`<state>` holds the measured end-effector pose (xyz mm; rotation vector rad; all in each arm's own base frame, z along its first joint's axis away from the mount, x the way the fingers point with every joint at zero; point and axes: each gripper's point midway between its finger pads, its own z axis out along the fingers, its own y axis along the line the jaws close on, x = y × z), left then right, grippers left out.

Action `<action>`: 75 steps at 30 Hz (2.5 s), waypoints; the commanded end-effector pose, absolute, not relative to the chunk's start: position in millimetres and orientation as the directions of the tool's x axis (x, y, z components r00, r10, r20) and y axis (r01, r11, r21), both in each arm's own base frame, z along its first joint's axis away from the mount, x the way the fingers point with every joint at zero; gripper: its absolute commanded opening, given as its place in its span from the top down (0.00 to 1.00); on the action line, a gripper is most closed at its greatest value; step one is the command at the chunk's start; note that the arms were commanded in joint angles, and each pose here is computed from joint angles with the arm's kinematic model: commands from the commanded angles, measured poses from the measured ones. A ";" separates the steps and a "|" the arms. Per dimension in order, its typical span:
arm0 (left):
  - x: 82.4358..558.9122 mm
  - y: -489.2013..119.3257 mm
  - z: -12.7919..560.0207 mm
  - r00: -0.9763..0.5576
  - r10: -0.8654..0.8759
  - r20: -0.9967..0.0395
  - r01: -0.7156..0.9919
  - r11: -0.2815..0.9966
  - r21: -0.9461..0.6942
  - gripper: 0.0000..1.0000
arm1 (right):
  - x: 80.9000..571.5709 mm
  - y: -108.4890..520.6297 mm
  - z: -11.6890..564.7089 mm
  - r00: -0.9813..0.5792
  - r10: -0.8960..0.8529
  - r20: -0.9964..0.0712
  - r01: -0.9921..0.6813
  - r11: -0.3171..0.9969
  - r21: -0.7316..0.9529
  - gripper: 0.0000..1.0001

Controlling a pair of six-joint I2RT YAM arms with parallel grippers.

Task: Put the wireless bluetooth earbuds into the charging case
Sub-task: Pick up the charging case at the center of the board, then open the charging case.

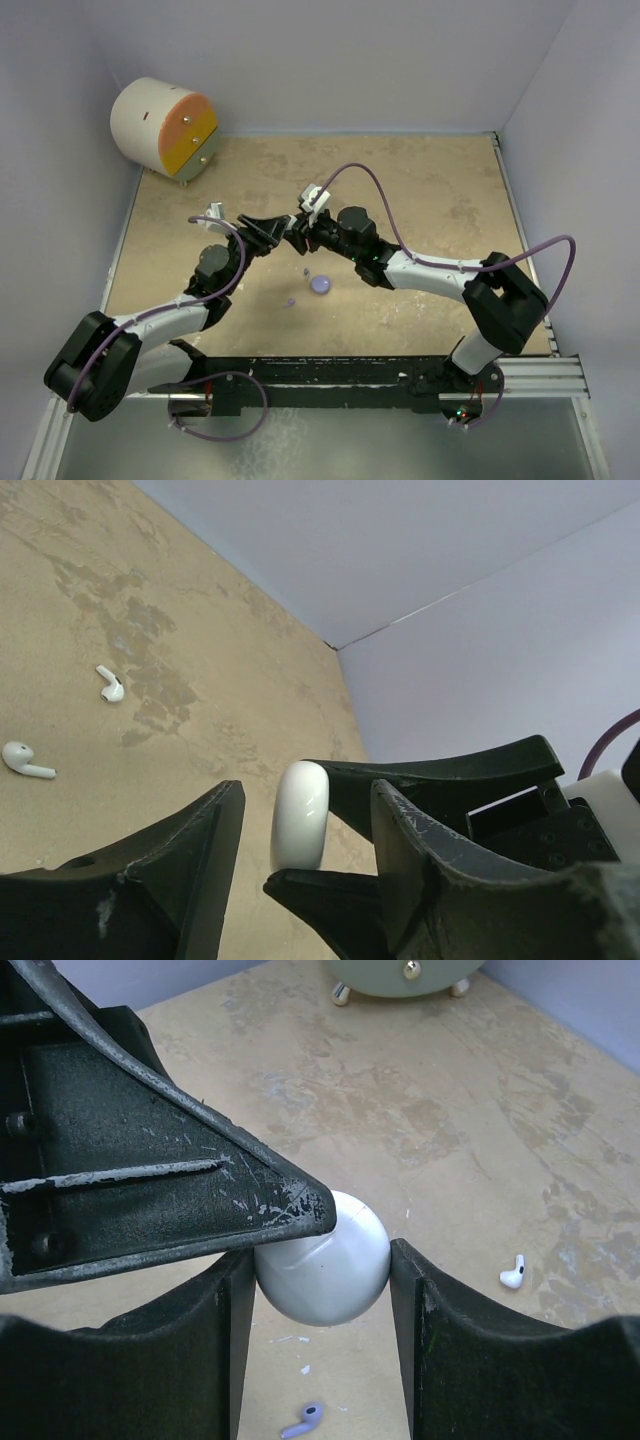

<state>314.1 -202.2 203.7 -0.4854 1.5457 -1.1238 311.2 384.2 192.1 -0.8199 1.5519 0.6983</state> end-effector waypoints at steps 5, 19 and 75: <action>311.6 -208.6 228.9 -0.272 -0.798 -0.537 0.352 0.437 -0.828 0.54 | 307.9 389.4 233.0 0.016 -0.044 -0.999 -0.836 0.548 -0.038 1.00; 309.4 -219.8 228.8 -0.291 -0.786 -0.546 0.375 0.431 -0.821 0.67 | 305.2 388.3 233.8 0.020 -0.042 -0.999 -0.840 0.541 -0.040 1.00; 290.5 -208.9 227.5 -0.323 -0.831 -0.452 0.334 0.347 -0.876 1.00 | 319.6 324.2 242.9 -0.214 0.246 -0.945 -0.641 0.695 0.326 0.00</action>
